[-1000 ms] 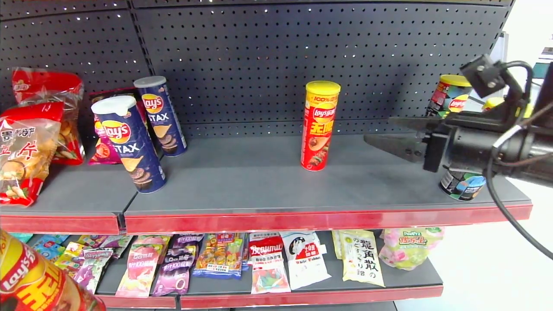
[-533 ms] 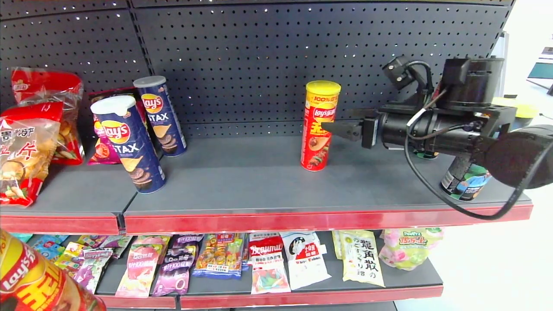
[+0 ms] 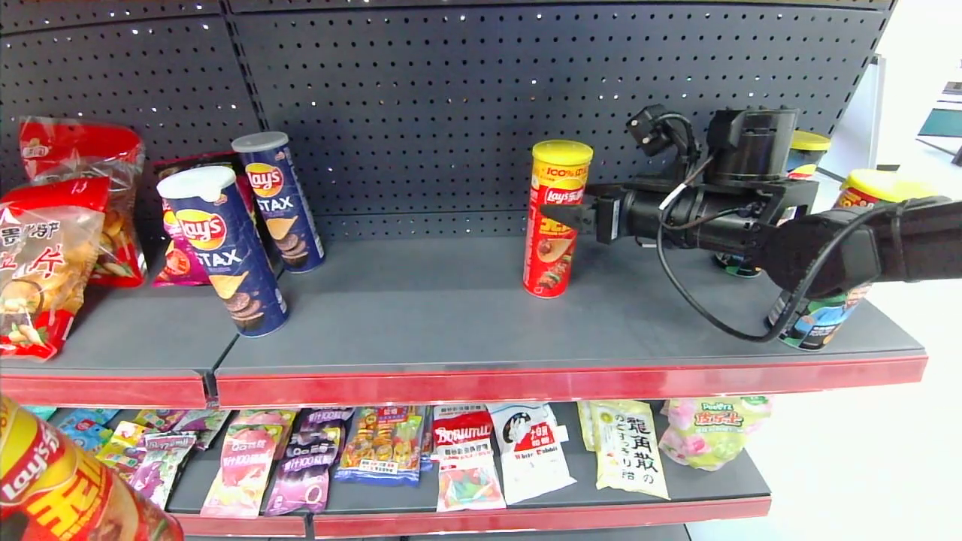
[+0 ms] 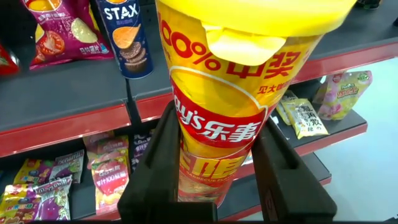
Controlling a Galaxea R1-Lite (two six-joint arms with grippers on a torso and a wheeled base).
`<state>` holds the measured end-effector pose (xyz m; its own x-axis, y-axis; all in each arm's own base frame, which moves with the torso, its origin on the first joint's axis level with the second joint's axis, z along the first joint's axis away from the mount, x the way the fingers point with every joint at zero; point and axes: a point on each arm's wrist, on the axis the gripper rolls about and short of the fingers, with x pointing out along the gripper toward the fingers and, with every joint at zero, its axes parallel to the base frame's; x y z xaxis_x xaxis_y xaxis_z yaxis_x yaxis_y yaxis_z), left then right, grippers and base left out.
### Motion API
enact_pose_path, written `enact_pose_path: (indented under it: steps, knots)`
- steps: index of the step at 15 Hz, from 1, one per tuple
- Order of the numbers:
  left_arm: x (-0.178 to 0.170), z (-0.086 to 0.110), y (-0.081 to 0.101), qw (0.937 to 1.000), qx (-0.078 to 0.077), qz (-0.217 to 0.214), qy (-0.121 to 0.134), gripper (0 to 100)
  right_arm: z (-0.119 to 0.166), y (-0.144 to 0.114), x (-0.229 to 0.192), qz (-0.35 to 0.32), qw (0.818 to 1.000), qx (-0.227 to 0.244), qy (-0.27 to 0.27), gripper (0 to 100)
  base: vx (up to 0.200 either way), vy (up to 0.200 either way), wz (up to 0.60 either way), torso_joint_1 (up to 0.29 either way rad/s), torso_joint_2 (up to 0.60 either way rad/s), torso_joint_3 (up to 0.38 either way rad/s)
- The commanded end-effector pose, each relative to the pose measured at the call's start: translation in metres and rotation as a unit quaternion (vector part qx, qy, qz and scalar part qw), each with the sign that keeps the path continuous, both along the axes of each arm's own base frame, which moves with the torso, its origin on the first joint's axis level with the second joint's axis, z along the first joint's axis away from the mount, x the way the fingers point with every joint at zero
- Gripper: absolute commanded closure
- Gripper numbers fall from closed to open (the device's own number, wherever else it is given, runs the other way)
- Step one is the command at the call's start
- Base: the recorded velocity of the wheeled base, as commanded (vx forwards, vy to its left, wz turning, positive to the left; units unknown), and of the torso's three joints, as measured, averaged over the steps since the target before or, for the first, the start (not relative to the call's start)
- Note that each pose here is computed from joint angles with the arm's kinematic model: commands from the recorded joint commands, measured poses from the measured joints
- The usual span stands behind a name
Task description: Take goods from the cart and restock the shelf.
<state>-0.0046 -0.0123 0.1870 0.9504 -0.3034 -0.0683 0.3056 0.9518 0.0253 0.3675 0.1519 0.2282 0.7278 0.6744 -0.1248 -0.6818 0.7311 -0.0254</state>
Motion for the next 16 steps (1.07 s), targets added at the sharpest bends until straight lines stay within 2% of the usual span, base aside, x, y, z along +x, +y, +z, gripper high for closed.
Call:
enact_pose_path:
  steps: [1,10,11,16]
  knots:
    - [0.001,0.000,0.000,1.0000,0.000,0.000,0.003,100,-0.005,0.004,0.009,0.002,1.000,0.000,0.001,0,0.000,0.000,0.00,0.000,0.00,0.000]
    - [0.001,0.001,0.000,1.0000,-0.001,-0.001,0.001,100,-0.009,0.011,0.029,0.024,1.000,0.006,-0.007,0,0.000,0.000,0.00,0.000,0.00,0.000]
    - [0.001,0.001,0.000,1.0000,-0.001,0.000,0.001,100,-0.010,0.011,0.029,0.027,1.000,0.004,-0.007,100,0.000,0.000,0.00,0.000,0.00,0.000]
    - [0.001,0.000,0.000,1.0000,-0.001,-0.001,0.002,100,-0.007,0.022,0.023,0.036,0.999,-0.001,-0.016,100,0.000,0.000,0.00,0.000,0.00,0.000]
